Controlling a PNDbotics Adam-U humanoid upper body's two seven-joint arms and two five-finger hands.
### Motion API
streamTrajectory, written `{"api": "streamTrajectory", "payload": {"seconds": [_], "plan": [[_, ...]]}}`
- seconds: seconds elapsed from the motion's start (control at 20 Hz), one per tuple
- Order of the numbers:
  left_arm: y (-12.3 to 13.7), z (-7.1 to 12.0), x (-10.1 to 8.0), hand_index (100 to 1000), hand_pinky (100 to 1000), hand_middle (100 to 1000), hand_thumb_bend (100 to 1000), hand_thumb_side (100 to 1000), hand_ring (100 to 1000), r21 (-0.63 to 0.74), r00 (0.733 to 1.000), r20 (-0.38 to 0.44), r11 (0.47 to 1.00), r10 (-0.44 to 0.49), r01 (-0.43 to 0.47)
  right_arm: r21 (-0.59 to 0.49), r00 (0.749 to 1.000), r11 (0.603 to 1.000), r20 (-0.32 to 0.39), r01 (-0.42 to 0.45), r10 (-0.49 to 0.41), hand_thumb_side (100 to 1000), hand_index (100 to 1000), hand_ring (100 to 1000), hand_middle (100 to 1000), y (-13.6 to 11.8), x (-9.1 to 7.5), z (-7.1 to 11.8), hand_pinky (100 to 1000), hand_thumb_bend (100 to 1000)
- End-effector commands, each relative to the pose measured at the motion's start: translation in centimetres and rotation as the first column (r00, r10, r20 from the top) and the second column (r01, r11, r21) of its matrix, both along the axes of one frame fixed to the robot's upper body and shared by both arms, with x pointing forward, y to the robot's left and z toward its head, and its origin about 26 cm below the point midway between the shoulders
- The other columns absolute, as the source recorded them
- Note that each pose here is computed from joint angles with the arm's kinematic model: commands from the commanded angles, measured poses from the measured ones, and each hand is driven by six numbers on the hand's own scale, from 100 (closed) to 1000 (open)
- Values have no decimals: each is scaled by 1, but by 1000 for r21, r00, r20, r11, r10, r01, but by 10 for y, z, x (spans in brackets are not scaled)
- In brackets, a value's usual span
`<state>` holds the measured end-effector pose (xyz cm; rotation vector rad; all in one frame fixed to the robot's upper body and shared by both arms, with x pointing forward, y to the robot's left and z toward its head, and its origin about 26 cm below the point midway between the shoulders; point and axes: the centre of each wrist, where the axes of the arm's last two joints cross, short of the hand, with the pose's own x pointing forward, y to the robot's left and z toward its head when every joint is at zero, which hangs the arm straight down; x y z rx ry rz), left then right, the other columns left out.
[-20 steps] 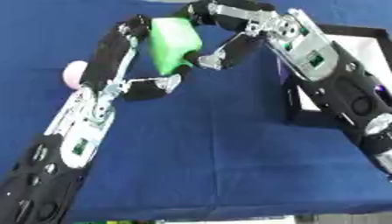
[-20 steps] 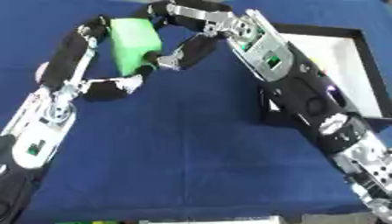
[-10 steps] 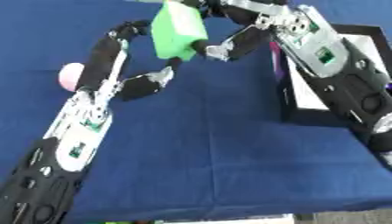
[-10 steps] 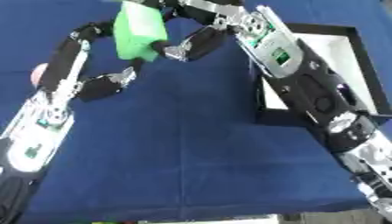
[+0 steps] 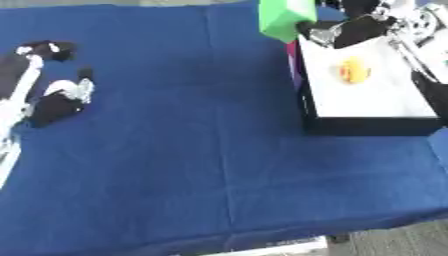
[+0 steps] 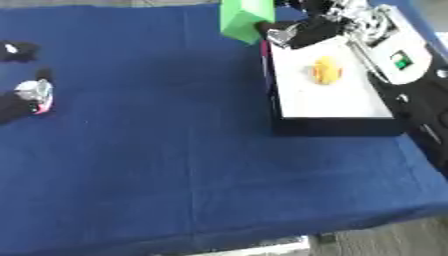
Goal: Pick up the objects with one hand, pass them to the other hand, and then place them into the box on the other side of the table.
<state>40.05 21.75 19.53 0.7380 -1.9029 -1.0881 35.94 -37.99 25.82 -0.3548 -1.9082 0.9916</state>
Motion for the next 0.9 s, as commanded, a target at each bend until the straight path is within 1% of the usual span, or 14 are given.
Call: {"api": "streamTrajectory", "payload": {"seconds": [0.05,0.15,0.3,0.4,0.45,0.5,0.55,0.65,0.7,0.75,0.8,0.85,0.9], "plan": [[35,30,-7,842,875,690,100,618,767,9,1000,0,1000,18,-18,-27,990,993,83,116,-114,201,725,1000,762,-35,-19,22,909,106],[51,38,-9,857,884,710,100,625,782,10,999,-27,999,39,-39,-46,980,983,94,180,-175,223,730,1000,765,-54,-26,14,904,113],[71,48,-9,873,900,736,100,602,807,45,996,-67,997,65,-62,-75,960,960,92,271,-264,236,741,1000,773,-79,-31,0,898,116],[84,53,-8,877,903,740,130,573,814,70,993,-91,995,81,-75,-94,946,944,95,317,-308,229,759,1000,788,-92,-32,-10,897,107],[89,55,-8,879,905,744,148,564,820,87,991,-100,993,89,-80,-107,941,937,98,334,-324,187,776,1000,800,-99,-33,-15,897,100],[93,56,-8,879,908,745,168,545,824,103,990,-108,991,94,-83,-119,936,930,101,347,-336,215,795,1000,814,-104,-33,-19,900,128],[97,57,-7,879,909,745,175,535,825,117,988,-118,990,97,-83,-128,932,924,102,359,-348,207,817,1000,834,-109,-34,-24,906,142],[102,59,-6,882,914,747,204,535,830,134,986,-131,988,99,-81,-161,929,915,101,369,-356,213,868,1000,882,-119,-35,-32,912,203],[104,61,-6,884,916,749,222,535,833,140,986,-133,987,99,-80,-186,930,912,99,366,-353,216,908,1000,920,-123,-35,-35,918,252],[105,62,-6,887,919,753,244,535,838,147,986,-132,986,99,-79,-210,933,909,96,361,-348,205,964,1000,968,-127,-36,-38,933,310],[107,63,-5,890,921,756,253,537,841,158,986,-133,984,99,-78,-232,936,907,94,352,-340,193,994,1000,994,-130,-36,-41,942,349],[108,64,-5,894,925,760,273,531,848,172,986,-136,982,101,-77,-253,940,905,93,342,-329,164,1000,1000,1000,-133,-37,-43,968,423],[111,65,-4,893,929,762,287,528,852,185,984,-144,980,103,-76,-276,943,902,95,332,-318,130,1000,1000,1000,-135,-37,-44,984,420]]}}
